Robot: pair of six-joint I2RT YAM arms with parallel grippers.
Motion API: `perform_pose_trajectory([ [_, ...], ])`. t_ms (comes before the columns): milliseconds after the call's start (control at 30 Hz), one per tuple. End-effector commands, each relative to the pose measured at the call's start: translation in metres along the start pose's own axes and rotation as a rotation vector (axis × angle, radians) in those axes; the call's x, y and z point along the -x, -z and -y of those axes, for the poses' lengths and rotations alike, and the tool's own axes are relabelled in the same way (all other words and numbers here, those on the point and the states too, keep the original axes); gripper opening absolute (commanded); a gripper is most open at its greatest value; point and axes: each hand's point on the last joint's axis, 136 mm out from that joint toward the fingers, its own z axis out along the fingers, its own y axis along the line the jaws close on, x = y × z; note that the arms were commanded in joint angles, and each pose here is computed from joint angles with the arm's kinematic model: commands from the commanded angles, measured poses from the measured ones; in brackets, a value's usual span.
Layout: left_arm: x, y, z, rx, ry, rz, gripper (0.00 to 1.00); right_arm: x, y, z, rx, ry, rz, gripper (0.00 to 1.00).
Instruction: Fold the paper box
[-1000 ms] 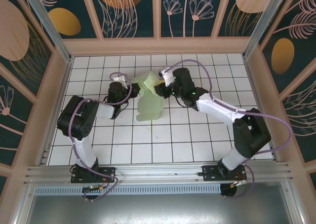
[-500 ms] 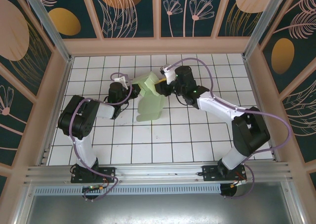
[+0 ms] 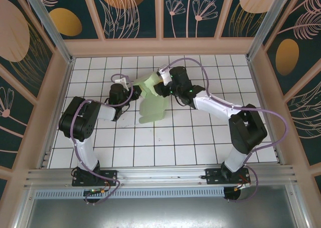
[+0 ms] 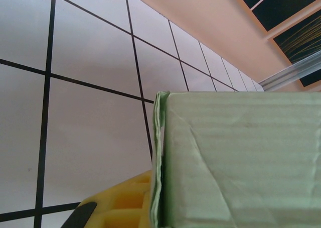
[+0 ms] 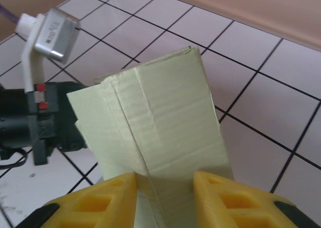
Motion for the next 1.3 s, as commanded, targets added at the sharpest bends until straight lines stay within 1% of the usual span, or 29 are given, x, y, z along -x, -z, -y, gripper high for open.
perform_pose_trajectory([
  [0, 0.009, -0.003, 0.019, -0.075, -0.006, 0.013, 0.00, -0.010, -0.011, 0.011, -0.094, 0.049, -0.057, 0.34],
  [200, 0.008, -0.003, 0.020, -0.081, -0.004, 0.008, 0.00, -0.014, -0.020, 0.013, -0.163, 0.102, -0.083, 0.33],
  [467, 0.007, -0.004, 0.021, -0.084, -0.004, 0.001, 0.00, -0.017, -0.025, 0.020, -0.258, 0.147, -0.103, 0.29],
  [700, 0.009, -0.003, 0.022, -0.095, 0.020, -0.011, 0.00, -0.012, -0.025, 0.027, -0.333, 0.190, -0.100, 0.24],
  [867, 0.006, -0.006, 0.026, -0.107, 0.029, -0.048, 0.00, -0.007, -0.023, 0.031, -0.391, 0.229, -0.085, 0.15],
  [967, 0.004, -0.008, 0.026, -0.114, 0.032, -0.064, 0.00, -0.007, -0.026, 0.024, -0.373, 0.252, -0.082, 0.17],
  [1067, 0.003, -0.009, 0.027, -0.122, 0.034, -0.073, 0.00, -0.005, -0.029, 0.021, -0.374, 0.259, -0.077, 0.25],
  [1267, 0.003, -0.010, 0.028, -0.123, 0.027, -0.078, 0.00, 0.003, -0.032, 0.029, -0.434, 0.259, -0.066, 0.35],
])
